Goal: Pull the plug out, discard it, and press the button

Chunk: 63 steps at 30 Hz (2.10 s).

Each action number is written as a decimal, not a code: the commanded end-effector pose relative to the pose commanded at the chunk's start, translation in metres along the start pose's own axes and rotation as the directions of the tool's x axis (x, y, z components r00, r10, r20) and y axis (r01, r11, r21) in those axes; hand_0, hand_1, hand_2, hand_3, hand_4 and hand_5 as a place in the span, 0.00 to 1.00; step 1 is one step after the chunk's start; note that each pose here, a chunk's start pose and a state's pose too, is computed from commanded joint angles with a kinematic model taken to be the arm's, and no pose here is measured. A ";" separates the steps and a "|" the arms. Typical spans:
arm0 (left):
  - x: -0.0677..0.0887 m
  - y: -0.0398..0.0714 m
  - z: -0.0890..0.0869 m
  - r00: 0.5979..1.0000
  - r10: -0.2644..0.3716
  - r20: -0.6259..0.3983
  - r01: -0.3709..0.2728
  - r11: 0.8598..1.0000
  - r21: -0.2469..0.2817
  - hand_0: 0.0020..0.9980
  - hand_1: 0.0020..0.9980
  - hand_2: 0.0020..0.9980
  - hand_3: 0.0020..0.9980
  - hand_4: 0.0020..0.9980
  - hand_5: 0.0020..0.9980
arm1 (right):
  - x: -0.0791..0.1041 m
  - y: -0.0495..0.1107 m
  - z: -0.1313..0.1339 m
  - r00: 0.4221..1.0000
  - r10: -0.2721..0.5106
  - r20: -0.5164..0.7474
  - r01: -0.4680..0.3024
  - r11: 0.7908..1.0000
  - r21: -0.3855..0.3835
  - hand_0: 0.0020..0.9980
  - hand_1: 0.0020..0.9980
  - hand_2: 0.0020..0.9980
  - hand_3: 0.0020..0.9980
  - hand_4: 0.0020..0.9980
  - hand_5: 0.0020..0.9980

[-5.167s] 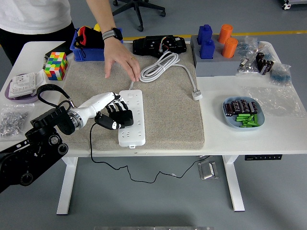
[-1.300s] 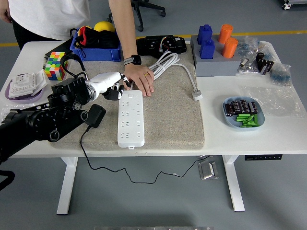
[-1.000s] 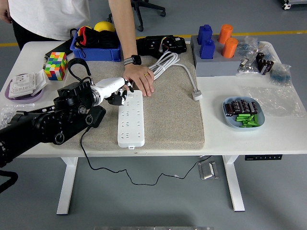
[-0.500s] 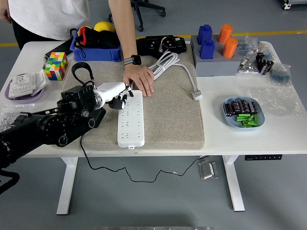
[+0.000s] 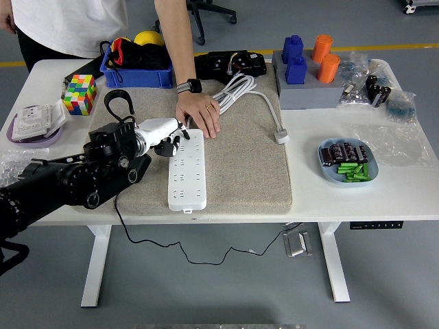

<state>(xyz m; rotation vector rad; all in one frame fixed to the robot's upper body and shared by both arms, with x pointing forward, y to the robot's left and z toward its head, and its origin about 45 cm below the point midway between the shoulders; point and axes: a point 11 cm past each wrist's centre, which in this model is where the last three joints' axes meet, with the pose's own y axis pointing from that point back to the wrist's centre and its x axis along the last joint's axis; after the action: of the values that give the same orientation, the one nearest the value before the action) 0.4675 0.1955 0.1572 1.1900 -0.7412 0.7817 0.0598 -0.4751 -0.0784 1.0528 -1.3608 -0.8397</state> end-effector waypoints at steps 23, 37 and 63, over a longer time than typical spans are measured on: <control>0.045 0.033 -0.001 0.954 0.162 -0.251 -0.206 0.966 -0.158 0.08 0.05 0.13 0.71 0.04 0.00 | 0.001 0.000 0.000 1.000 0.004 0.007 -0.004 1.000 0.002 0.77 0.73 0.72 0.71 0.89 0.66; 0.028 0.077 -0.066 0.871 0.255 -0.419 -0.311 0.948 -0.070 0.84 0.83 0.75 0.85 0.73 0.13 | 0.001 0.000 -0.001 1.000 0.005 0.007 -0.005 1.000 0.004 0.77 0.73 0.72 0.71 0.89 0.66; 0.029 0.105 -0.116 0.736 0.380 -0.561 -0.398 0.912 0.095 0.90 0.88 0.83 0.89 0.78 0.27 | 0.003 0.001 -0.008 1.000 0.010 -0.011 -0.010 1.000 0.014 0.77 0.73 0.72 0.71 0.89 0.66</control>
<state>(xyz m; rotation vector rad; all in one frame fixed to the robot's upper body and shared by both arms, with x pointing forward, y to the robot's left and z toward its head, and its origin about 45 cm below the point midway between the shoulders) 0.4051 0.3320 0.2103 0.7006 -0.4926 1.4018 0.0677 -0.4767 -0.0763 1.0594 -1.3635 -0.8168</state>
